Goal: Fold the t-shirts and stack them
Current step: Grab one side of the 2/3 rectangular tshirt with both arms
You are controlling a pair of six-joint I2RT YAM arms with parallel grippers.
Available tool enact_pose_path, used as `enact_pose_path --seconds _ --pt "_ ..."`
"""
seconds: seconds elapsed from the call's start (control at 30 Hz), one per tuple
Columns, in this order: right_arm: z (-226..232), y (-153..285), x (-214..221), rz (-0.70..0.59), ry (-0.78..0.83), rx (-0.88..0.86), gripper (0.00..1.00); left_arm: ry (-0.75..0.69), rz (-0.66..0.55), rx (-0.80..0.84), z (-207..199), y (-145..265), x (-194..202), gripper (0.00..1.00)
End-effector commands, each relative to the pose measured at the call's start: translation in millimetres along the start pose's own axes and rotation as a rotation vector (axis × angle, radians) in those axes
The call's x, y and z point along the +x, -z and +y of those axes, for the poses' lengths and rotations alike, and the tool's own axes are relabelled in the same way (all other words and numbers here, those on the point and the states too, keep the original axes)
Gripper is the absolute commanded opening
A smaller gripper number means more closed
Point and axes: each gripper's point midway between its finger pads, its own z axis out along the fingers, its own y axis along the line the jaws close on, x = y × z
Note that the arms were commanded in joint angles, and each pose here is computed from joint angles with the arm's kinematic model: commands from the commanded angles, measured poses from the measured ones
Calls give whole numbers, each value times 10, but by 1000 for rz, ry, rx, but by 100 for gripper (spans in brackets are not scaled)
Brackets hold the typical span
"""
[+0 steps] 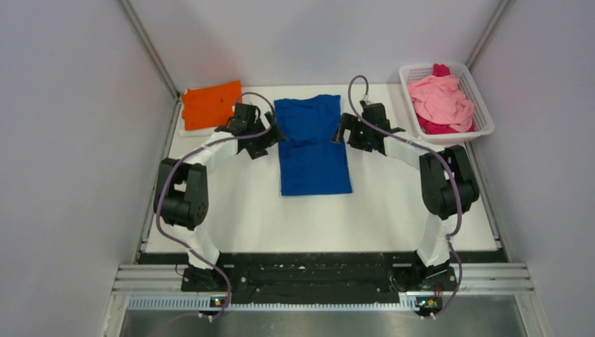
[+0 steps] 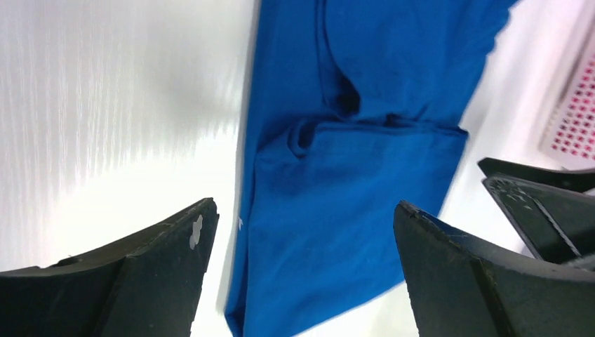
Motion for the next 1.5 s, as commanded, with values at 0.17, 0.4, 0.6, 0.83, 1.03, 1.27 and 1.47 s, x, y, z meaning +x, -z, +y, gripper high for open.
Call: enact_pose_path --seconds 0.17,0.4,0.6,0.83,1.03,1.27,1.47 --pt "27 712 289 -53 -25 -49 98 -42 55 114 -33 491 577 99" --pt "-111 905 934 43 -89 -84 96 -54 167 76 232 462 1151 91" --pt "-185 934 1213 95 -105 -66 93 -32 216 82 377 397 1390 75" --pt "-203 904 1338 127 -112 -37 87 -23 237 57 451 262 1431 55" --pt "-158 864 1441 159 -107 -46 78 -10 255 26 536 130 1467 32" --pt "-149 755 1524 195 -95 -34 66 -8 266 -8 610 48 1485 0" --pt "-175 687 1530 189 -93 -6 44 -10 267 -21 643 60 1500 0"
